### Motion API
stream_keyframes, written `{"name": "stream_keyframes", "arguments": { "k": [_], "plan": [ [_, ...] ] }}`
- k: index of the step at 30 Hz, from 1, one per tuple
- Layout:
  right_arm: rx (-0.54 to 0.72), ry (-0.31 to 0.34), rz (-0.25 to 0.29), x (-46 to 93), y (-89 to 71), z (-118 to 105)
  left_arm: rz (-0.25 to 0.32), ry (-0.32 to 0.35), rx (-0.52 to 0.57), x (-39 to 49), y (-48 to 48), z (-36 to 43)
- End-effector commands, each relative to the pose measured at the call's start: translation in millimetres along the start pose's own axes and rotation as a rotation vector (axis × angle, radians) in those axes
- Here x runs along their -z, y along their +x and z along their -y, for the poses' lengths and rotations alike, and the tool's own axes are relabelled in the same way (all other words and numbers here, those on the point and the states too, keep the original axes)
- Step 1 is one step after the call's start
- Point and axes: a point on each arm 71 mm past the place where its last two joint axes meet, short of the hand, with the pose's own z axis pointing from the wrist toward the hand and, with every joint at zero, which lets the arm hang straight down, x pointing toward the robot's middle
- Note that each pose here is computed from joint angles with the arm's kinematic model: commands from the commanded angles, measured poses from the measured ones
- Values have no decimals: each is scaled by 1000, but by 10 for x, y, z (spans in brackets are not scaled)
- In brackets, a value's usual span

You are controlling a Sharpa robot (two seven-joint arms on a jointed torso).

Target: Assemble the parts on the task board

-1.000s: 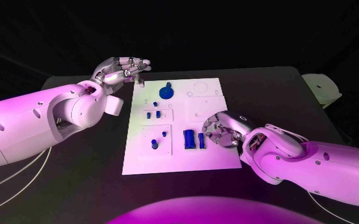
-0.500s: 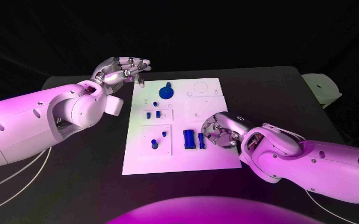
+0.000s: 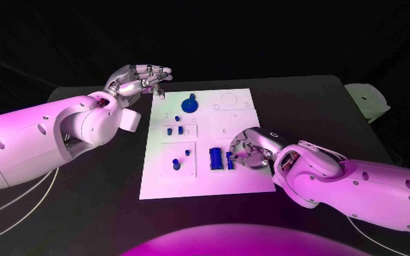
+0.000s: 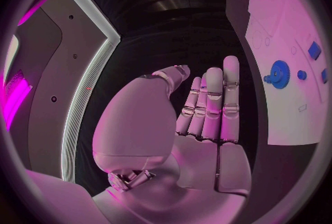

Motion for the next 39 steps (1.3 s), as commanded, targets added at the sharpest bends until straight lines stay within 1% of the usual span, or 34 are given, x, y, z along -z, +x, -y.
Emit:
{"name": "stream_keyframes", "arguments": {
  "k": [1,4,7,14,20,29,39],
  "plan": [
    [9,18,56,7,-17,3,-15,8,6,-4,20,11],
    [9,25,87,9,-39,8,-14,7,6,-2,18,12],
    [10,29,105,11,-51,11,-14,7,5,-1,16,12],
    [11,29,117,10,-57,8,-15,6,6,2,17,12],
    [17,36,106,-8,-42,13,-15,6,6,3,17,12],
    [27,46,70,-47,33,11,-17,5,6,6,19,13],
    [67,55,44,-66,68,57,-17,5,6,9,17,14]
  ]
}}
